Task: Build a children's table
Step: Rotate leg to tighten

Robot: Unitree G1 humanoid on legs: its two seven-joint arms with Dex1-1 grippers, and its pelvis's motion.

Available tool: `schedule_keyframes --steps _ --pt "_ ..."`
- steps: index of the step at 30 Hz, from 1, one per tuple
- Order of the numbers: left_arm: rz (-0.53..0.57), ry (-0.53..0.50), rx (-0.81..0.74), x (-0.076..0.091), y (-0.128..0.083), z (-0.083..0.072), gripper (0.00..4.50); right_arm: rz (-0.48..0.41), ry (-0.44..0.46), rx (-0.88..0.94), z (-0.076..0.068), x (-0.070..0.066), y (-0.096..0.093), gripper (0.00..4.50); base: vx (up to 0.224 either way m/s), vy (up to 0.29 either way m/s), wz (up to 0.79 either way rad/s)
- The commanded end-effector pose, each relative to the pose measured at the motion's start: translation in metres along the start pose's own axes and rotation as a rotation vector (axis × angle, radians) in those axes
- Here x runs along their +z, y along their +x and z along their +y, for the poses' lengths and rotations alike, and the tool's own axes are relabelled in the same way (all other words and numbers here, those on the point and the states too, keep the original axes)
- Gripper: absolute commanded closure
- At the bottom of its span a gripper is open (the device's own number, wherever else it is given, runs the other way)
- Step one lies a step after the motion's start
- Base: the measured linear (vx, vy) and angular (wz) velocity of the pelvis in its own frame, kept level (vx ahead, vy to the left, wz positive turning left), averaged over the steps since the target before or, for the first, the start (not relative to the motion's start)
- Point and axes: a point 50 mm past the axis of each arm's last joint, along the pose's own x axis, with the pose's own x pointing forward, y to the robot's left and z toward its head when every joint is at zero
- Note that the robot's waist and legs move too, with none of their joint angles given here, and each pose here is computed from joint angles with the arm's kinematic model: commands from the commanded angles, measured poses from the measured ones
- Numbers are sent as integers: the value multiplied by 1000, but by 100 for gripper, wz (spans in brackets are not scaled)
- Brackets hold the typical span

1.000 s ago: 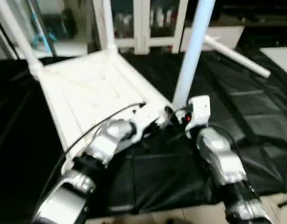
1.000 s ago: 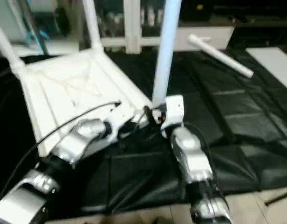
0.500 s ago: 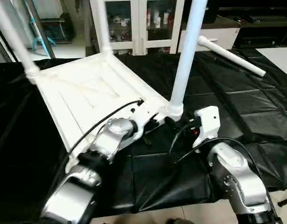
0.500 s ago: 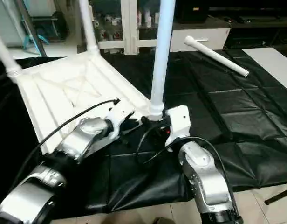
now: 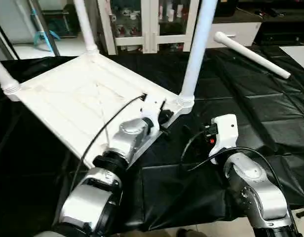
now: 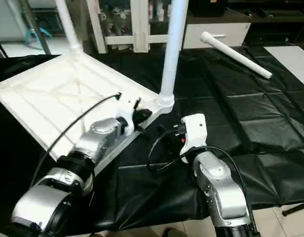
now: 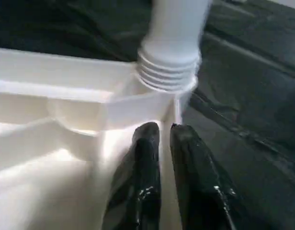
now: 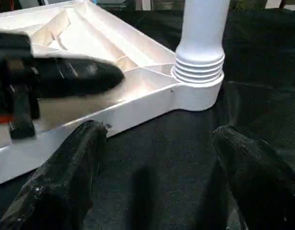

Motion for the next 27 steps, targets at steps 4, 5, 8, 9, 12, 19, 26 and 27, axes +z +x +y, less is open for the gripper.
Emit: schedule_keyframes --steps 4,5,8,9,12,19,26,27 --pt "-199 28 190 32 -26 32 322 -30 -42 -23 -3 13 -4 64 0 0 0" --pt "-214 18 219 34 -32 37 313 -33 -45 -25 -4 15 -4 64 0 0 0" --pt "-388 -12 394 42 -67 57 313 -85 -81 -40 -3 26 -7 64 0 0 0" --pt "-408 -17 434 40 -79 60 313 -96 -99 -43 -3 29 -8 64 0 0 0" --pt "-377 9 520 31 -97 63 313 -103 -161 -49 -1 31 -7 64 0 0 0" --pt "-279 -61 674 -11 -112 53 313 -110 -137 -74 -1 32 3 64 6 -58 34" --pt "-211 -4 718 -22 -116 51 313 -94 -150 -59 -2 29 9 64 -24 -218 58" --pt "-216 -3 719 -19 -116 50 313 -92 -143 -51 -2 29 10 64 -25 -186 50"
